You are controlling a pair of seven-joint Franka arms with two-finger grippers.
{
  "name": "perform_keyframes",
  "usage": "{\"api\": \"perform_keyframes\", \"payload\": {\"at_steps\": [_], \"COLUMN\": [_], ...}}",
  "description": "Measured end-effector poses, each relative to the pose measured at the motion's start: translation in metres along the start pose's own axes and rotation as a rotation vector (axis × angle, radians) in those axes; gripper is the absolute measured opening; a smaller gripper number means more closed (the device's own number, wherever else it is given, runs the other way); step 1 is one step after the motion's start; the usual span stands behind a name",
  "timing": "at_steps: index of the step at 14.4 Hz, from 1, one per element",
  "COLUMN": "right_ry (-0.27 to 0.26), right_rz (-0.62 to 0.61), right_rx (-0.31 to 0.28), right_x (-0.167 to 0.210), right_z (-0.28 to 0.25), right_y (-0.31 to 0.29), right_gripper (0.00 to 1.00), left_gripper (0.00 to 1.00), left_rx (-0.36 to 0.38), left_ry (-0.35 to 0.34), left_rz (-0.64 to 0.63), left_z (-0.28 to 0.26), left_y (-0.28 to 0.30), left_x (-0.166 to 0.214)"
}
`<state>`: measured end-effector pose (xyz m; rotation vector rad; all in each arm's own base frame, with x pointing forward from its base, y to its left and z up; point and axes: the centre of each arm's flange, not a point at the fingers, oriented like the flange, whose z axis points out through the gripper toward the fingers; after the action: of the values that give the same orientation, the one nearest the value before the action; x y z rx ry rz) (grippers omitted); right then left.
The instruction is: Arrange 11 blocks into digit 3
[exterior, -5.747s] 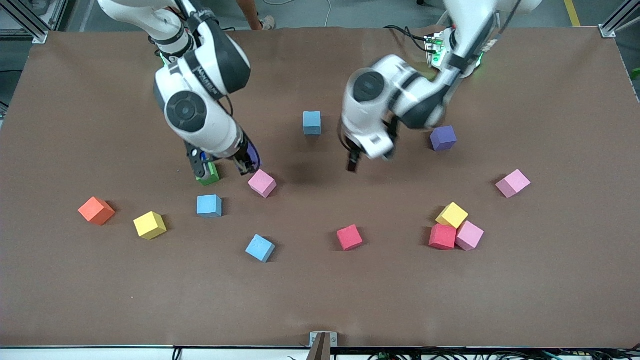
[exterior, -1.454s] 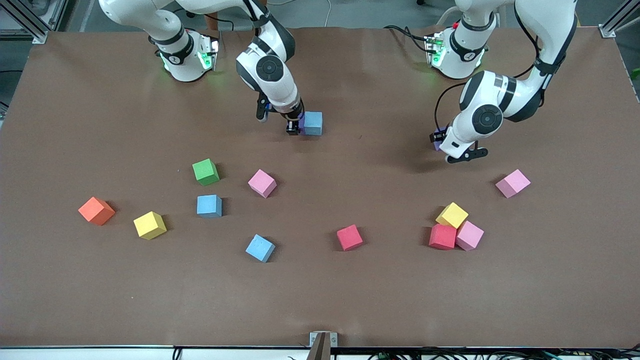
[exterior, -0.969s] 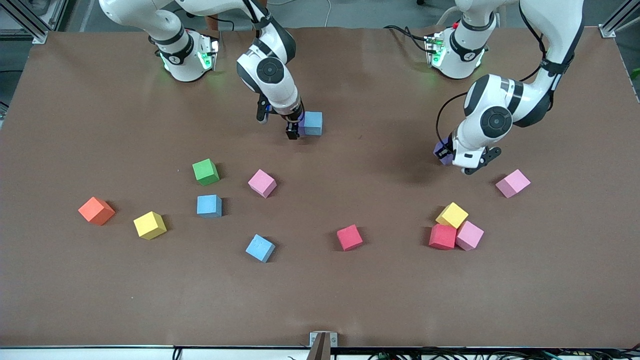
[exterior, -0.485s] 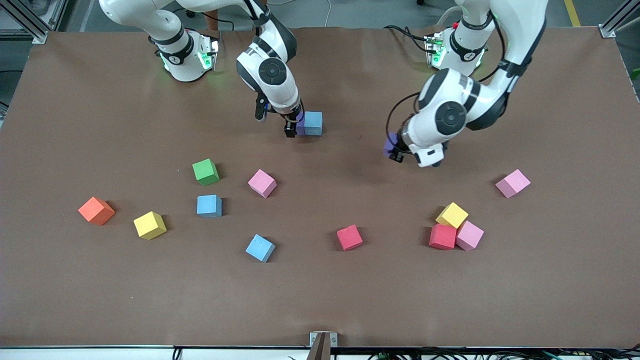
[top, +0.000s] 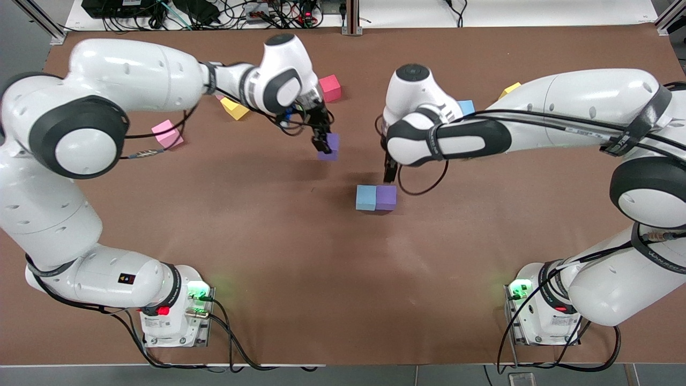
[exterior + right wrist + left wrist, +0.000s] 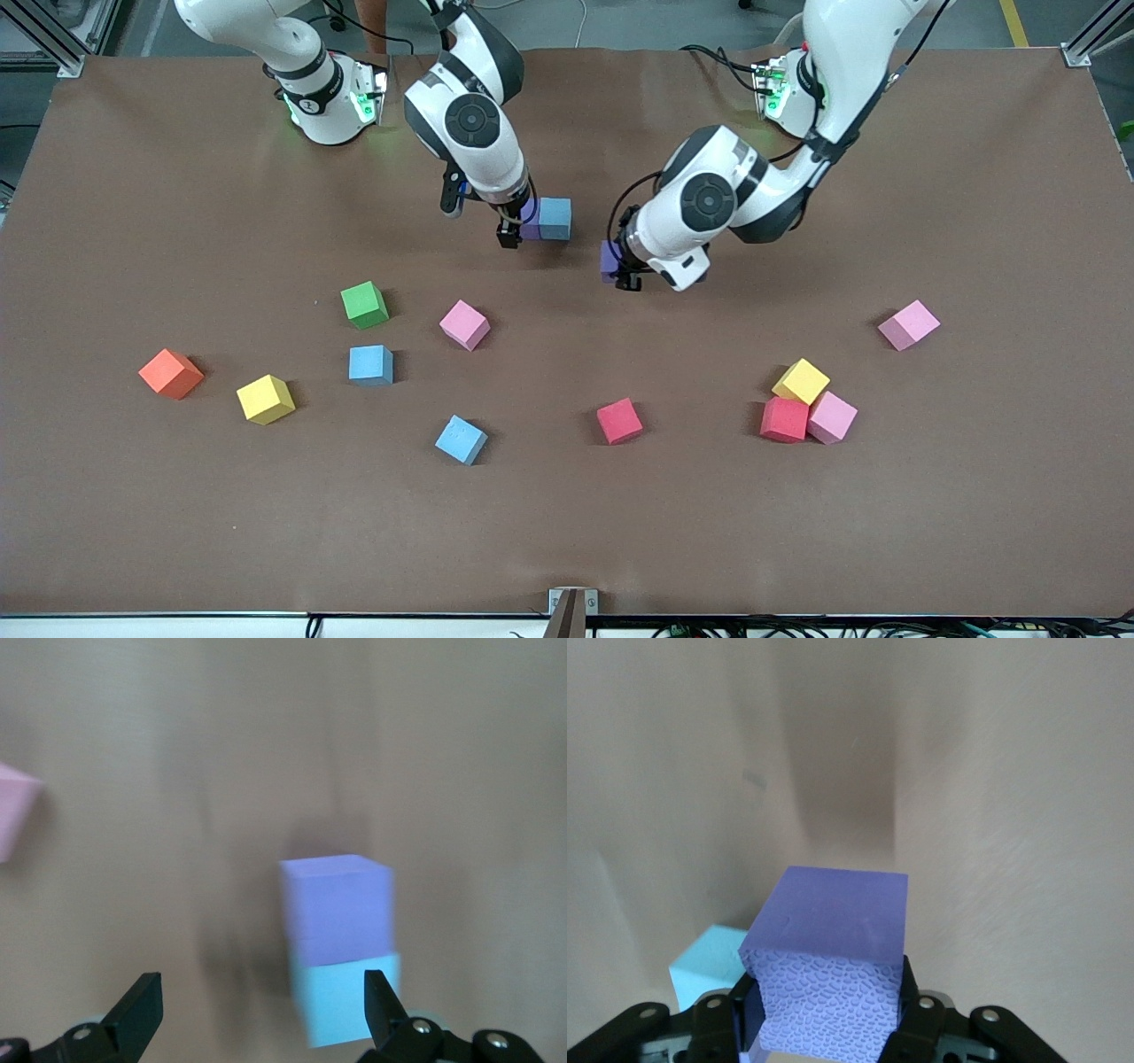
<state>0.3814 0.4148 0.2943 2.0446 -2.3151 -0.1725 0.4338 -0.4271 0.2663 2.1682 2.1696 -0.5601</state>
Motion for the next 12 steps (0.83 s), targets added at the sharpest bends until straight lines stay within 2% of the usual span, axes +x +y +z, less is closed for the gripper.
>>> {"api": "perform_keyframes", "payload": {"at_steps": [3,5,7,12], "right_ry": [0.065,0.088,0.071,0.007], "right_rz": [-0.057,-0.079,-0.092,-0.114], "right_rx": [0.162,0.239,0.276,0.322], "right_x": [0.023,0.033,0.031,0.020], "right_z": [-0.027,-0.040,-0.039,-0.036], "right_y": [-0.054,-0.083,-0.096,-0.108], "right_gripper": [1.00,1.00,1.00,1.00], "left_gripper": [0.12,0.12,0.12,0.12], "left_rx": [0.017,0.031,0.035,0.015], "left_ry": [-0.007,0.005,0.016,0.026], "left_rz": [-0.063,-0.083,-0.092,-0.072], "left_z": [0.033,0.048,0.057,0.069], "left_y": [-0.020,-0.034,-0.043,-0.068], "left_x": [-0.021,-0.027,-0.023,-0.010]}}
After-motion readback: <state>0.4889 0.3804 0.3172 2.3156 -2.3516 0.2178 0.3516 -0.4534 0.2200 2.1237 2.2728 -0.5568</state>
